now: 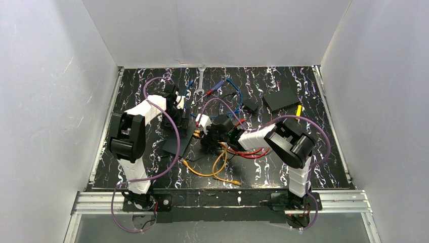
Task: Insert the plug into the switch port
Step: Insert the connector into the switch port, then pick up the connector from the center of the board.
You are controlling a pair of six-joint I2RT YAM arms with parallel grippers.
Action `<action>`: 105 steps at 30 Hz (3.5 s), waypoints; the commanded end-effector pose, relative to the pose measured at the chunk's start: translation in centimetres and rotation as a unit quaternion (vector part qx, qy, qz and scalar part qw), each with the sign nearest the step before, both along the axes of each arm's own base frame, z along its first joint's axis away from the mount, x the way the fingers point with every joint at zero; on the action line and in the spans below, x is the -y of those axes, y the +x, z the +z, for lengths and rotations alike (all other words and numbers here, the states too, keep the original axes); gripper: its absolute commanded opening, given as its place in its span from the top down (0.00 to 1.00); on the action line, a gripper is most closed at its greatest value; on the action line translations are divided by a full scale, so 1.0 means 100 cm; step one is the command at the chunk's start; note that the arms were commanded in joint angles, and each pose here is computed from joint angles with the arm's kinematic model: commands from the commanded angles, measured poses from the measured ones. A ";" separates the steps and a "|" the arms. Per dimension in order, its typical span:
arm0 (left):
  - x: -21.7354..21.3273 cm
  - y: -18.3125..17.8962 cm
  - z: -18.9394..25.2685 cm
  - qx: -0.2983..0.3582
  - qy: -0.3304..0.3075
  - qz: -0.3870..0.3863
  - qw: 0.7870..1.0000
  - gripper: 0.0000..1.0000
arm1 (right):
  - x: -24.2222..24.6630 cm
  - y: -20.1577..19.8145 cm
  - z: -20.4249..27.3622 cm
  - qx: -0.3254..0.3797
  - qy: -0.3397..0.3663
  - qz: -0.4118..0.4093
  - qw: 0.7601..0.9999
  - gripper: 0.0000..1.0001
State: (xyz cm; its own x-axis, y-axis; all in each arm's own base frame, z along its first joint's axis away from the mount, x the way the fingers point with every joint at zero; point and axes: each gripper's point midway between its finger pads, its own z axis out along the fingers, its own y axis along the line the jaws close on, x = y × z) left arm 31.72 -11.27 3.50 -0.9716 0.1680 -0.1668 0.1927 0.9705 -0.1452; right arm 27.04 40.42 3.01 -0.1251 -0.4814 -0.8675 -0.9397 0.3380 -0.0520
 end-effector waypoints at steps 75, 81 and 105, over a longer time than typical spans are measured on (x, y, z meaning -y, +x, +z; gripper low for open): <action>0.007 0.032 -0.010 -0.004 -0.130 0.061 0.990 0.27 | -0.044 0.011 0.030 0.066 0.081 0.100 0.990 0.99; 0.031 0.002 -0.019 -0.055 -0.120 0.017 0.991 0.31 | -0.054 0.021 0.053 0.069 0.112 0.078 0.988 0.99; -0.003 0.018 -0.009 0.007 0.004 0.022 1.000 0.22 | -0.010 0.024 0.060 0.057 0.079 0.047 0.994 0.72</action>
State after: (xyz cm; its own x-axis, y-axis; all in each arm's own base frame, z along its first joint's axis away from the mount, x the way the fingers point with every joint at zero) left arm 35.21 -12.45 2.79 -0.9606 0.1183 -0.2515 0.1729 0.9628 -0.2077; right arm 27.38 41.70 3.64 -0.0838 -0.4260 -0.9008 -0.9678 0.2502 -0.0283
